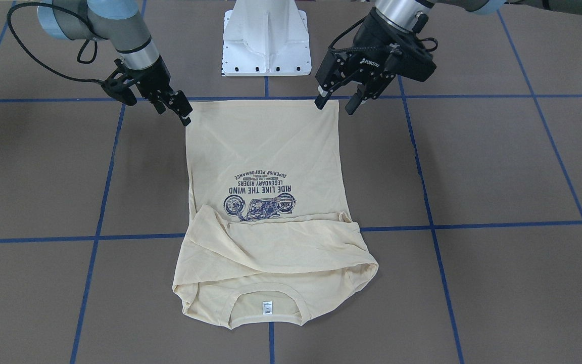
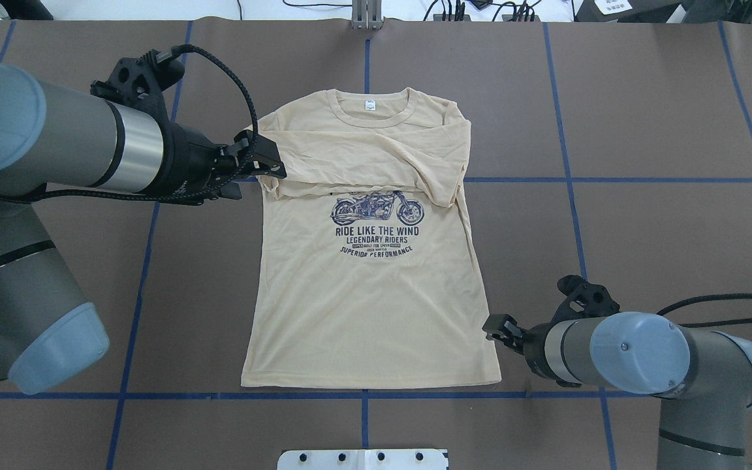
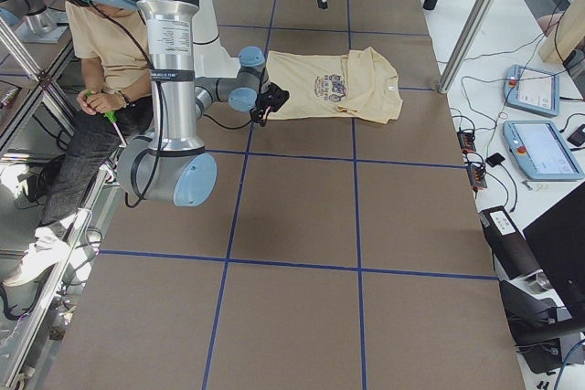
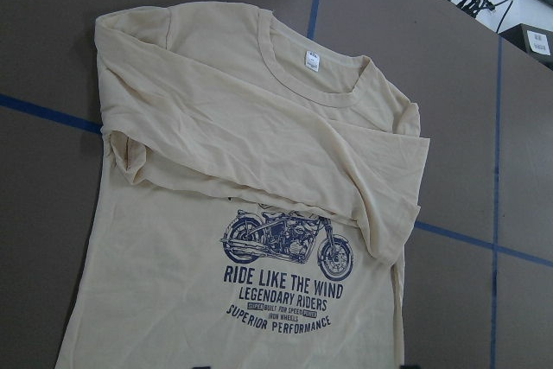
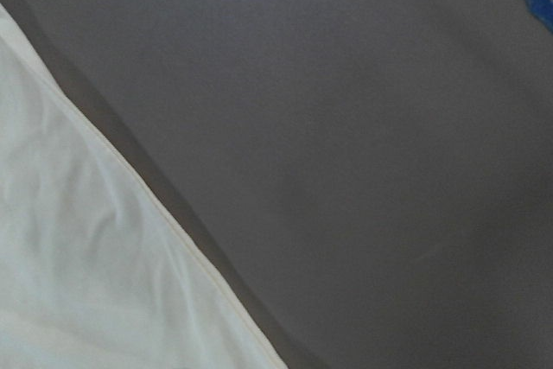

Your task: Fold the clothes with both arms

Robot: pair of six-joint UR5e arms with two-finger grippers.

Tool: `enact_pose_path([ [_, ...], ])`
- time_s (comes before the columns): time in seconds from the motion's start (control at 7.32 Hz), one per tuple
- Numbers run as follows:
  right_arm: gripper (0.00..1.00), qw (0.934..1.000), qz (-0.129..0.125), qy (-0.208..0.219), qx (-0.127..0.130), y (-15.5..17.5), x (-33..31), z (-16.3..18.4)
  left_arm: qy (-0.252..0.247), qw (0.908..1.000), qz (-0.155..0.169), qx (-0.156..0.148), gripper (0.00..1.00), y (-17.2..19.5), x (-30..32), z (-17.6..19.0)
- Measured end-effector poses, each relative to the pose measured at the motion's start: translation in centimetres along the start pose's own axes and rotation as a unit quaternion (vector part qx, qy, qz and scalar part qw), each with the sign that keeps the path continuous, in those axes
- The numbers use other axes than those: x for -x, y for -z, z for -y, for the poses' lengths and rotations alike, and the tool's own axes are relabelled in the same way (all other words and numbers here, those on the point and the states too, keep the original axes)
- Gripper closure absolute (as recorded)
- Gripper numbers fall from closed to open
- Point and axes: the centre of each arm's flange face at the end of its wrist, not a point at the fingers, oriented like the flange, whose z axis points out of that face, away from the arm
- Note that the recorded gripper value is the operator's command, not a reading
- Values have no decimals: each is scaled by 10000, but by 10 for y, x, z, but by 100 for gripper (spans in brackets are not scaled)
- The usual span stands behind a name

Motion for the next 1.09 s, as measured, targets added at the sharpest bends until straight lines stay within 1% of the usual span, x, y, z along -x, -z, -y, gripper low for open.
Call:
enact_pose_path([
  [0.27,17,9999,-74,143,44,-8,-10,-20,8,10000,29,7,21,-3,1,0],
  [0.68,18,9999,-78,-32,58,-10,-12,-30,15,10000,42,10,21,-4,2,0],
  [1.09,18,9999,-57,-70,89,-11,-10,-34,16,10000,57,18,21,-5,3,0],
])
